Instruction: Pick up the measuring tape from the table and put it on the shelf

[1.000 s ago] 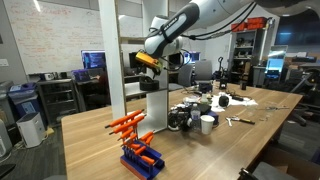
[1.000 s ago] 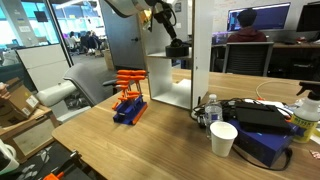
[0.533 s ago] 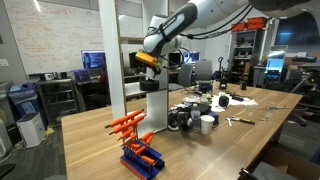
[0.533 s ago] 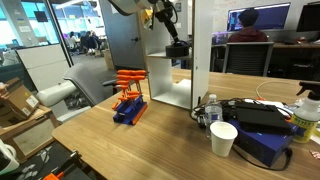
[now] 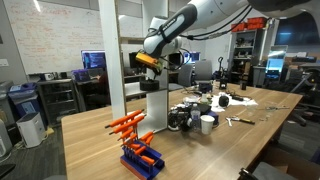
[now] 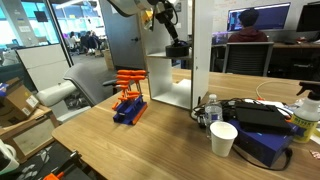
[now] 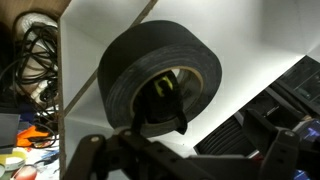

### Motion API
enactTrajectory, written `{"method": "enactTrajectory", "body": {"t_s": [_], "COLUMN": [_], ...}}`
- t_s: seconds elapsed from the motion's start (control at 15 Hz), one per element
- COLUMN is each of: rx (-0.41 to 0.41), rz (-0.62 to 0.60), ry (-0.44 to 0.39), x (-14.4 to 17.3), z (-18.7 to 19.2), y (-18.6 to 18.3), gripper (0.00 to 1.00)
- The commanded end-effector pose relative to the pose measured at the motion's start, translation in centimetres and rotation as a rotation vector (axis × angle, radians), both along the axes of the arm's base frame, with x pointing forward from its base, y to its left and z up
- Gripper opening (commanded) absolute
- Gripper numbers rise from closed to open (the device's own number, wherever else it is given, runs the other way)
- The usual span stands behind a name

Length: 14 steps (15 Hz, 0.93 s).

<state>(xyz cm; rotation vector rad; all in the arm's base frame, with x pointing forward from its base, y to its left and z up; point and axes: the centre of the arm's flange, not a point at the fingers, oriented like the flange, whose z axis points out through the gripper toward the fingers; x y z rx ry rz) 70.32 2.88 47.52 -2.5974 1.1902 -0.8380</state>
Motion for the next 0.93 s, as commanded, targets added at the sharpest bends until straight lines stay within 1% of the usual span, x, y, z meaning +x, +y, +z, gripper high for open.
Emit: {"method": "enactTrajectory", "body": {"t_s": [0.0, 0.13, 0.2, 0.47, 0.53, 0.87], "rx": [0.0, 0.0, 0.009, -0.014, -0.006, -0.009], "rz": [0.0, 0.0, 0.006, -0.024, -0.013, -0.017], "ry": [0.0, 0.0, -0.007, -0.022, 0.003, 0.014], "x": [0.0, 0.0, -0.5, -2.1, -0.4, -0.4], "z": [0.0, 0.0, 0.2, 1.2, 0.0, -0.7], "y": [0.0, 0.0, -0.1, -1.0, -0.9, -1.1], "gripper": [1.0, 1.0, 1.0, 1.0, 1.0, 1.0]}}
